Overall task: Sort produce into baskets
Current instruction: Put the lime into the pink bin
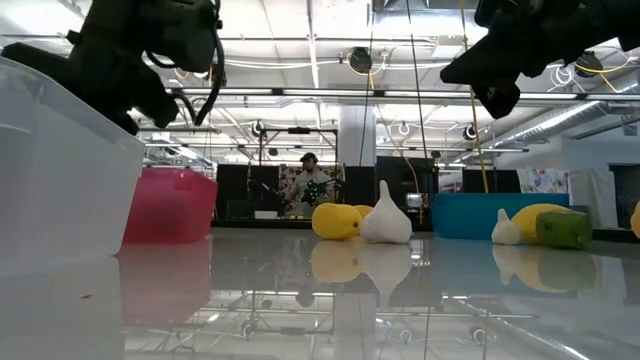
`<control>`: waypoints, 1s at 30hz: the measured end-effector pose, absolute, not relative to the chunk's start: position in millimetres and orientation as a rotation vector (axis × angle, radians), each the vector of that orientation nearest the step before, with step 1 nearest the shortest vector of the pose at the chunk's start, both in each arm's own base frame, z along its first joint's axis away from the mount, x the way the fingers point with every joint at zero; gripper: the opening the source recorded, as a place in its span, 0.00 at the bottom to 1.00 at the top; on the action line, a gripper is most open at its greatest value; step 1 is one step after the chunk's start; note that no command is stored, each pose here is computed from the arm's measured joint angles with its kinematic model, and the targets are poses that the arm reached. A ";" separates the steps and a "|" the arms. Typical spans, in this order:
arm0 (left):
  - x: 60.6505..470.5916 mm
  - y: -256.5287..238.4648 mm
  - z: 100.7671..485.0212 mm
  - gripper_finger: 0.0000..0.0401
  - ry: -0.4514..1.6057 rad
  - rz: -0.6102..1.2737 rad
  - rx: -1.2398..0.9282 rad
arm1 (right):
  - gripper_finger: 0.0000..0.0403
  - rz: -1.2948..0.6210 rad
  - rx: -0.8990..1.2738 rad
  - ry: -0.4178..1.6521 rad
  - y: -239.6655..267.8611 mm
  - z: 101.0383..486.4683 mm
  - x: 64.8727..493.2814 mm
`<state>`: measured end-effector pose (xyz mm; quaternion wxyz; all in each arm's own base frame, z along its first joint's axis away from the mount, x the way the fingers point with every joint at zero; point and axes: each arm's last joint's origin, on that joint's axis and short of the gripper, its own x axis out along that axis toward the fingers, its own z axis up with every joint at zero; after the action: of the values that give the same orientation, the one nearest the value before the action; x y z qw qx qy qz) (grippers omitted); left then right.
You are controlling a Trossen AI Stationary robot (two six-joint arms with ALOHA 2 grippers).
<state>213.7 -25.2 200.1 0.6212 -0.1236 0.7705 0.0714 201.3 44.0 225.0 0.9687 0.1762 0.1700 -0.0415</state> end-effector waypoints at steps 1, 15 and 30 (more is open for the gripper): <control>214.3 -26.9 199.2 0.44 1.760 0.169 -0.277 | 0.00 -0.081 0.337 0.344 43.9 225.0 201.3; 228.3 -40.0 197.3 0.50 1.589 0.138 -0.210 | 0.00 -0.125 0.243 0.408 35.2 218.8 200.2; 234.0 -34.4 215.9 0.73 1.460 0.182 0.018 | 0.27 -0.333 0.440 0.706 9.8 195.0 185.6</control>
<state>234.0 -34.4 215.9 0.7415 0.0081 0.6657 0.0828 185.6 9.8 195.0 0.9011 0.2129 0.3415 -0.1612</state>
